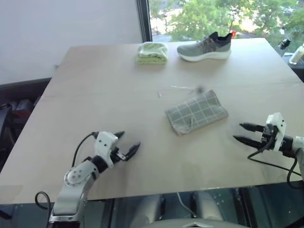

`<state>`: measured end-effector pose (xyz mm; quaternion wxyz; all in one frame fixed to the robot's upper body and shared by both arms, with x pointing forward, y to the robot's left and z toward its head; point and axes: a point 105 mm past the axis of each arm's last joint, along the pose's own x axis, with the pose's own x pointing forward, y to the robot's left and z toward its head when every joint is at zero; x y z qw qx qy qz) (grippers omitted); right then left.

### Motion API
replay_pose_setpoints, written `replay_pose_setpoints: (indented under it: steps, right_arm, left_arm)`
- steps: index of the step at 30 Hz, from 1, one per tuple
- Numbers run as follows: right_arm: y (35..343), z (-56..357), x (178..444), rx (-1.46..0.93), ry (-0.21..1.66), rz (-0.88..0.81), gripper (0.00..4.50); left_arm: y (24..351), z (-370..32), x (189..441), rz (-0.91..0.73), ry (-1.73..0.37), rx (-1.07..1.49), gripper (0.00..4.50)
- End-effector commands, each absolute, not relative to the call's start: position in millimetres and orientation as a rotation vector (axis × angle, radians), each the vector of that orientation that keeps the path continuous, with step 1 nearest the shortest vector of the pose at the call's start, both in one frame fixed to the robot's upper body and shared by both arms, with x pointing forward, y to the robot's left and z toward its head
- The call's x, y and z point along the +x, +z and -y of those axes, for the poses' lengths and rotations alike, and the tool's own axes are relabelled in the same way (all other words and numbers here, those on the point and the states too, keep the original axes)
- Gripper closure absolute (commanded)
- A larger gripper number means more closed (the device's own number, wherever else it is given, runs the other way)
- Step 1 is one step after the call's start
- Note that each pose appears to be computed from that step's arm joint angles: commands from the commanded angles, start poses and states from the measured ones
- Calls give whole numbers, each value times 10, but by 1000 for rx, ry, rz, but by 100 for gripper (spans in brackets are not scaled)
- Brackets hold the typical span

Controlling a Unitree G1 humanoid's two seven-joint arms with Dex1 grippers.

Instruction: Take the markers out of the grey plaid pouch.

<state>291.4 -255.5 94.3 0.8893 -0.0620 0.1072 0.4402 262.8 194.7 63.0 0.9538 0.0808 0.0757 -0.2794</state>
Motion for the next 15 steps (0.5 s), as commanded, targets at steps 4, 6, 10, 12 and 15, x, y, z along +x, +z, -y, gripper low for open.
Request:
replay_pose_setpoints:
  steps: [4, 6, 10, 12, 15]
  right_arm:
    - [1052, 2541, 2947, -156, 925, -186, 102]
    - [1067, 2564, 2935, -156, 918, -185, 102]
    - [1071, 2595, 2920, -160, 910, -188, 102]
    - [1080, 2608, 2914, -161, 908, -189, 102]
    - [1091, 2619, 2914, -162, 904, -188, 102]
  left_arm:
    - [651, -1971, 2582, -140, -571, 158, 8]
    - [672, -1973, 2585, -133, -568, 149, 8]
    - [656, -1965, 2590, -139, -582, 155, 8]
    - [671, -1959, 2603, -135, -585, 154, 8]
    - [691, -1948, 2613, -131, -592, 154, 8]
